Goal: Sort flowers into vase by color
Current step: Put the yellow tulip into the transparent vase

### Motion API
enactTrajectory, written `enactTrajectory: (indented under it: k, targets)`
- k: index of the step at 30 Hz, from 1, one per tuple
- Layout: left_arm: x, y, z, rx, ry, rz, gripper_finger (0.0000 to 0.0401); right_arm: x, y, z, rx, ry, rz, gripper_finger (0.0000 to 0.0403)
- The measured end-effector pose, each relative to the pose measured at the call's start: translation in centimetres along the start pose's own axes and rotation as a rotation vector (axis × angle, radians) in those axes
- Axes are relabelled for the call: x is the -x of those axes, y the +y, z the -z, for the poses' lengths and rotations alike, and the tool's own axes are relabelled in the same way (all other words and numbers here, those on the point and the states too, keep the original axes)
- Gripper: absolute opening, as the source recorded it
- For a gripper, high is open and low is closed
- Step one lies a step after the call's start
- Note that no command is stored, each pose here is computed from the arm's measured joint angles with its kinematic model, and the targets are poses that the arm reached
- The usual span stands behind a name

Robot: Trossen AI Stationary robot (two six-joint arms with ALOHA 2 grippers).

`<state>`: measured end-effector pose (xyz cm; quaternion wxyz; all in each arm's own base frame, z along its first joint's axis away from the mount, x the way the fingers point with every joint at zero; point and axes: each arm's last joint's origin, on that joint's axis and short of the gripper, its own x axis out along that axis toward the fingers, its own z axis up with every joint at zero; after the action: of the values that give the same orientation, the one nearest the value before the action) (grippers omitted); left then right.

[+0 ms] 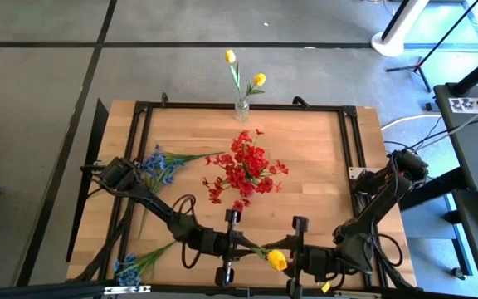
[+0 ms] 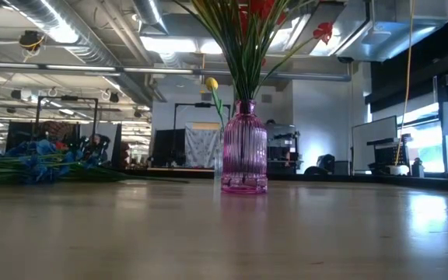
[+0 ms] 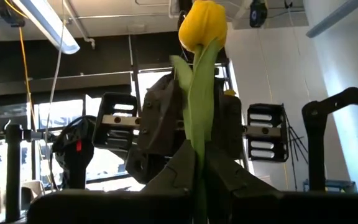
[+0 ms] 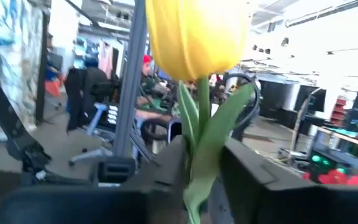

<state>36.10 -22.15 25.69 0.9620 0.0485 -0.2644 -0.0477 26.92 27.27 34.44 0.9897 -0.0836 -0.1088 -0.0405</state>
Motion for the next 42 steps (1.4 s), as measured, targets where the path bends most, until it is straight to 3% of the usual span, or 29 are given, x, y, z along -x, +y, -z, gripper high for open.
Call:
enactTrajectory:
  k: [6,10,19,25,29,33,38,42]
  targets:
    - [0.0,0.0,-0.1,0.003,-0.005,-0.010,0.0011,-0.6,-0.4,0.0,-0.037,-0.023,-0.013,0.0010]
    - [0.0,-0.3,-0.6,0.011,0.060,-0.054,0.0030,-0.6,-0.5,0.0,-0.057,-0.021,-0.007,0.0011]
    - [1.3,-2.3,-3.7,-0.034,0.368,-0.060,0.0145,0.1,-2.5,-2.4,-0.027,0.047,-0.011,0.0004]
    - [4.0,-5.5,-6.6,-0.062,0.474,0.019,0.0174,1.3,-6.8,-4.2,-0.117,0.180,-0.259,0.0003]
    - [4.8,-6.4,-7.0,0.075,0.482,0.041,0.0175,1.5,-9.9,-4.0,-0.083,0.283,-0.473,0.0003]
    - [4.9,-5.3,-5.0,0.228,0.519,0.025,0.0175,2.3,-12.9,-4.5,-0.073,0.337,-0.607,0.0002]
    - [4.9,-3.0,-2.3,0.235,0.574,-0.014,0.0175,5.3,-16.5,-4.6,-0.092,0.274,-0.792,0.0001]
    - [3.9,-0.7,-0.9,0.241,0.585,-0.011,0.0175,9.1,-20.1,-2.9,-0.154,0.158,-0.863,0.0001]
